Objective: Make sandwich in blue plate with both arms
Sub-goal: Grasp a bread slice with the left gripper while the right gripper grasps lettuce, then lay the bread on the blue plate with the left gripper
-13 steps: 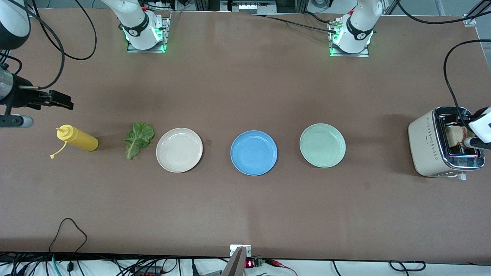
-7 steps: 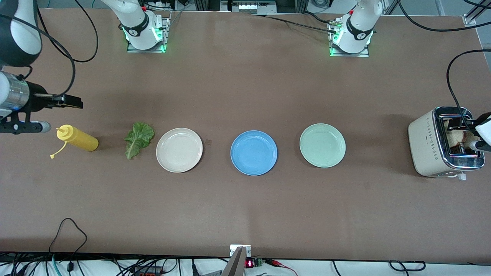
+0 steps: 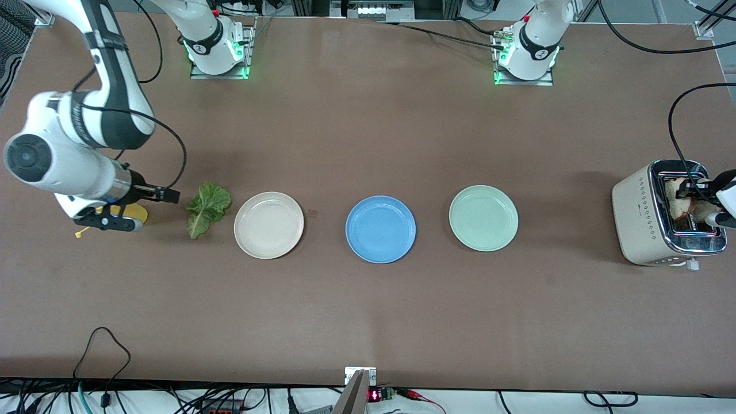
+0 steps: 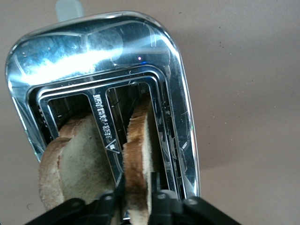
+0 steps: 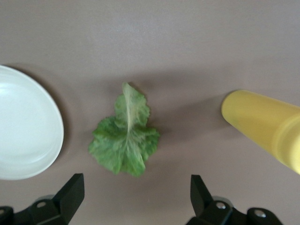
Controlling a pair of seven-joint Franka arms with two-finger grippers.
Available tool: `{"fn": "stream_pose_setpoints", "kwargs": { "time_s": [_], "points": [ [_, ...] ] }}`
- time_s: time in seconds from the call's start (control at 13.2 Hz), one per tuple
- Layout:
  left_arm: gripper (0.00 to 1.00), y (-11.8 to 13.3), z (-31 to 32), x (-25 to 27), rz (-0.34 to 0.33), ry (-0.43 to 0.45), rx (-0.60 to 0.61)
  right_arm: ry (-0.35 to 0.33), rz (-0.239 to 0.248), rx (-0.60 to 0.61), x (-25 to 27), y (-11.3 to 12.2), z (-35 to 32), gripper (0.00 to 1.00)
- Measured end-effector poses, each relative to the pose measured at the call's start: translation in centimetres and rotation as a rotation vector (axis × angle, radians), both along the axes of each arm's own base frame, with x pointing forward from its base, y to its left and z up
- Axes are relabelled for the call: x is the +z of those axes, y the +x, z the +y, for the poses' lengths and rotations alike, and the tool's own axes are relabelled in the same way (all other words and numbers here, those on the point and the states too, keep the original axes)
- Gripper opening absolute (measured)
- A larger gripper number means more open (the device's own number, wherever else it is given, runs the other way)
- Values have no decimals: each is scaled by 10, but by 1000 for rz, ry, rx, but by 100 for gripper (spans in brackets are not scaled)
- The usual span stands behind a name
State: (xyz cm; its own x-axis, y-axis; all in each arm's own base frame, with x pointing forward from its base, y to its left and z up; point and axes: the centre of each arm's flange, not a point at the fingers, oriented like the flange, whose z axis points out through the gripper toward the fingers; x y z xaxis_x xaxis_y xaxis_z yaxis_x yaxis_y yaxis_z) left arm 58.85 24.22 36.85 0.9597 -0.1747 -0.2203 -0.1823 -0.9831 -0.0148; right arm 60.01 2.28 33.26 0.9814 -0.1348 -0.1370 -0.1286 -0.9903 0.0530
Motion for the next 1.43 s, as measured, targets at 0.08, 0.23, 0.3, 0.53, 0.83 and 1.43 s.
{"fn": "stream_pose_setpoints", "kwargs": {
  "time_s": [0.08,0.23,0.3,0.53,0.83,1.43],
  "points": [
    [11,0,-1,0,0,-1,-2,0,-9,-2,-15,1,0,100],
    [8,2,-3,2,-4,-1,-8,-2,-19,-12,-47,5,0,100],
    [8,5,-7,5,-12,-2,-17,-2,-19,-14,-64,7,0,100],
    [8,22,-44,34,-30,10,-94,-3,-23,-11,-105,10,1,100],
    [8,39,-137,103,39,90,-180,-2,-31,-4,-133,11,4,100],
    [7,18,-335,162,123,50,-241,-3,-25,2,-146,10,7,25]
  ]
}}
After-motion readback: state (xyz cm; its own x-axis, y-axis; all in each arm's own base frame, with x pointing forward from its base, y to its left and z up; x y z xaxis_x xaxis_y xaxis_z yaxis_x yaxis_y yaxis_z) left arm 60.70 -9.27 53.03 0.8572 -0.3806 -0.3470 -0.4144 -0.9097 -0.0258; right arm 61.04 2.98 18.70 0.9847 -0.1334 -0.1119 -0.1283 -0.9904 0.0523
